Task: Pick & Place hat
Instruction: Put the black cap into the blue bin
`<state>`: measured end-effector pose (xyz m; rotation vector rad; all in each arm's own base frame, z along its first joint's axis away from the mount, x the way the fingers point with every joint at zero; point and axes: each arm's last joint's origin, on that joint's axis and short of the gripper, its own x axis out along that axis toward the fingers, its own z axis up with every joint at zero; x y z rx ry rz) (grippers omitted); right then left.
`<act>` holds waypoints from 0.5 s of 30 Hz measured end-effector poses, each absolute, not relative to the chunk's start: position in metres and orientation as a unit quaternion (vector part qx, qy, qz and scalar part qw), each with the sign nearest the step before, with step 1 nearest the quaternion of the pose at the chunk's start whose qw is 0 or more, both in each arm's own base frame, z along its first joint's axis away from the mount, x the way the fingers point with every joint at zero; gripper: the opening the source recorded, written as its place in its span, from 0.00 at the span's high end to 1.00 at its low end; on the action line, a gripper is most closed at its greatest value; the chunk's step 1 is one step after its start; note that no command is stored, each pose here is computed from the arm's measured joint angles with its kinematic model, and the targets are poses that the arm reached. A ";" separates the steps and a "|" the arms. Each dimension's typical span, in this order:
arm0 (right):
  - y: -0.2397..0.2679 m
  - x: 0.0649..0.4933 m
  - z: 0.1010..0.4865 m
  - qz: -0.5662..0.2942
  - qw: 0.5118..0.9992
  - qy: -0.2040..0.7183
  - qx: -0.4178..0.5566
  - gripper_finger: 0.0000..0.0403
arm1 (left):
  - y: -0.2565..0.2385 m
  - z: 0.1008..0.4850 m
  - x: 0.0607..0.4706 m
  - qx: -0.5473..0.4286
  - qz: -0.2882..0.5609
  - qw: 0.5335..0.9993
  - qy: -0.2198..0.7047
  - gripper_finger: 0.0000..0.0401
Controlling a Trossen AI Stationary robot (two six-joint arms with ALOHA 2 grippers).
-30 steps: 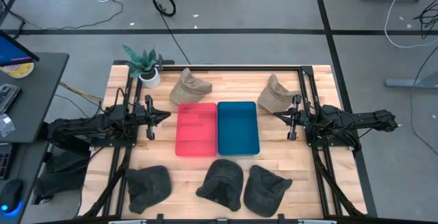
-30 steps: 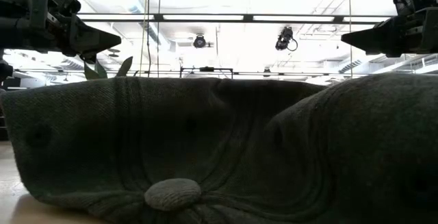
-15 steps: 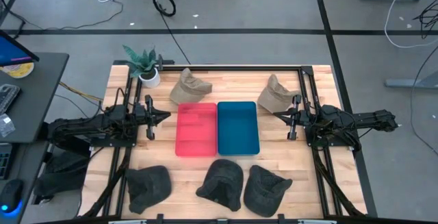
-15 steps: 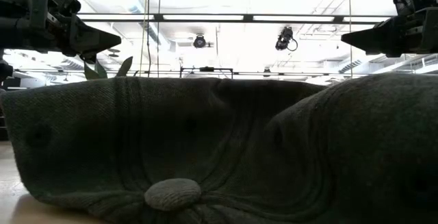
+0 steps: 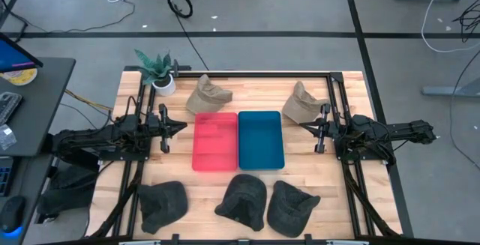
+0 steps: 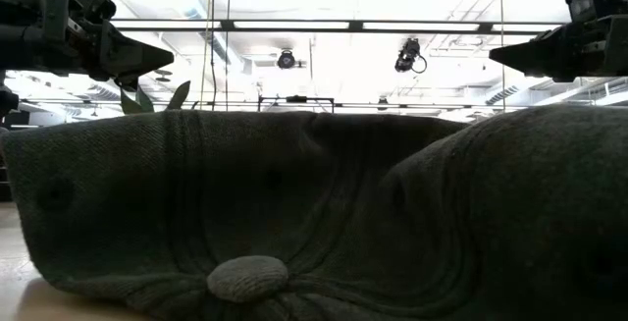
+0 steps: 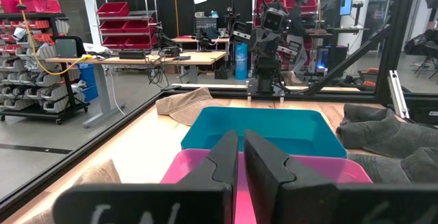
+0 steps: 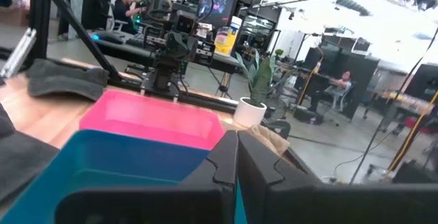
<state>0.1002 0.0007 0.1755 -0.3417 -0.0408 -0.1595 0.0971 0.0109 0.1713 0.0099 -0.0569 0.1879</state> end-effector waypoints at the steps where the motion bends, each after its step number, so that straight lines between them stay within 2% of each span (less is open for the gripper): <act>1: 0.001 0.100 0.175 -0.079 0.982 -0.020 -0.173 0.97 | 0.011 0.171 0.097 0.005 0.094 0.995 -0.028 0.93; 7: 0.001 0.100 0.175 -0.080 0.980 -0.019 -0.181 0.97 | 0.011 0.171 0.097 0.005 0.094 0.995 -0.028 0.93; 11: 0.000 0.100 0.175 -0.086 0.950 -0.008 -0.299 0.97 | 0.011 0.171 0.097 0.005 0.094 0.995 -0.028 0.93; 15: 0.000 0.100 0.175 -0.086 0.939 -0.005 -0.332 0.97 | 0.011 0.171 0.097 0.005 0.094 0.995 -0.028 0.93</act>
